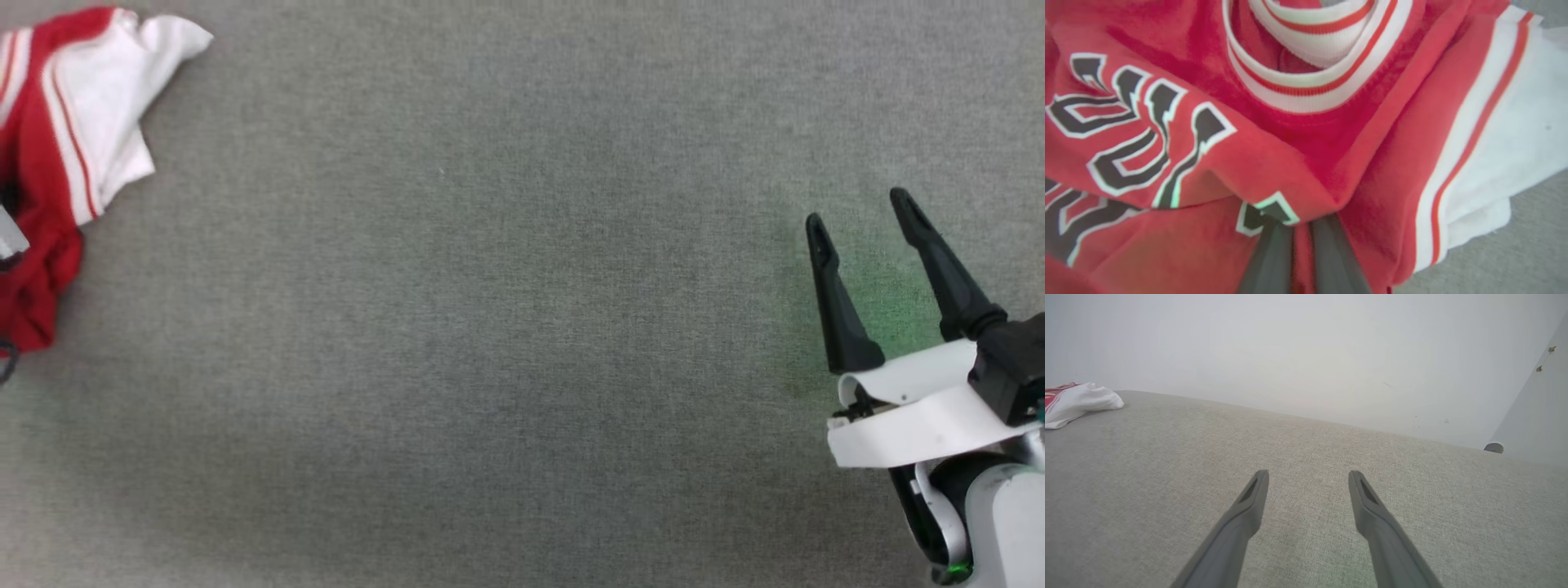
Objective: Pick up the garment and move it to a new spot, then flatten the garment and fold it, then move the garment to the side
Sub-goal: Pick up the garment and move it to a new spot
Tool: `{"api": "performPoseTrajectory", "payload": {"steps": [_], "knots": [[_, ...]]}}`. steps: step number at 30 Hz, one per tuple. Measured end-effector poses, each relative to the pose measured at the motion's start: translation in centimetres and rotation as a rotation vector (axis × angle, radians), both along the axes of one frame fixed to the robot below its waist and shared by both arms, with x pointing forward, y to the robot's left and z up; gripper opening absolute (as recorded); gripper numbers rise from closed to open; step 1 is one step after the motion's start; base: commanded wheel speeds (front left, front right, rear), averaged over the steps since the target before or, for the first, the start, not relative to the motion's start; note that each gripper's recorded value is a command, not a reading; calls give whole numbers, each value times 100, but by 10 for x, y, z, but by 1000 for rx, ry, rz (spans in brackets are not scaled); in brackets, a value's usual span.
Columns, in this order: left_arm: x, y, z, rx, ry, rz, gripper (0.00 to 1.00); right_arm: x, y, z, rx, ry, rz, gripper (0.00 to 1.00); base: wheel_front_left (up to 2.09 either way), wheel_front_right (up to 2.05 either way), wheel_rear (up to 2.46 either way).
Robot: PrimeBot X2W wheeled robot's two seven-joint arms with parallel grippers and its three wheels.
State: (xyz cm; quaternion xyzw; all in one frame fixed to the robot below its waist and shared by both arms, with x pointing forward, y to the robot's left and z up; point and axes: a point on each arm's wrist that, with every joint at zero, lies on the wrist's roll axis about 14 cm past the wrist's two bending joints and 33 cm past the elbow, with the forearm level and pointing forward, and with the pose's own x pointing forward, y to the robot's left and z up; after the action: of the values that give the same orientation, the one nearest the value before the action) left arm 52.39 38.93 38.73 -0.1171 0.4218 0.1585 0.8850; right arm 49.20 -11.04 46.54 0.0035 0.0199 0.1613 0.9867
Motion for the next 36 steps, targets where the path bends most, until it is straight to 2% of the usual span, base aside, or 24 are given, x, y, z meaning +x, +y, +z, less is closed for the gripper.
{"api": "performPoseTrajectory", "payload": {"steps": [8,17,24,28,36], "knots": [[11,17,72,103,-209,-9,0,-15,6,10,15,-6,11,100,0,0,0],[17,28,189,255,-512,-53,0,-35,15,30,52,-37,22,100,0,0,0],[9,14,289,354,-770,-111,0,-52,20,49,70,-77,30,100,0,0,0],[-1,1,337,371,-886,-138,0,-58,22,64,84,-117,32,100,0,0,0],[-15,-49,381,318,-971,-249,0,-69,6,84,87,-175,-17,100,0,0,0]]}}
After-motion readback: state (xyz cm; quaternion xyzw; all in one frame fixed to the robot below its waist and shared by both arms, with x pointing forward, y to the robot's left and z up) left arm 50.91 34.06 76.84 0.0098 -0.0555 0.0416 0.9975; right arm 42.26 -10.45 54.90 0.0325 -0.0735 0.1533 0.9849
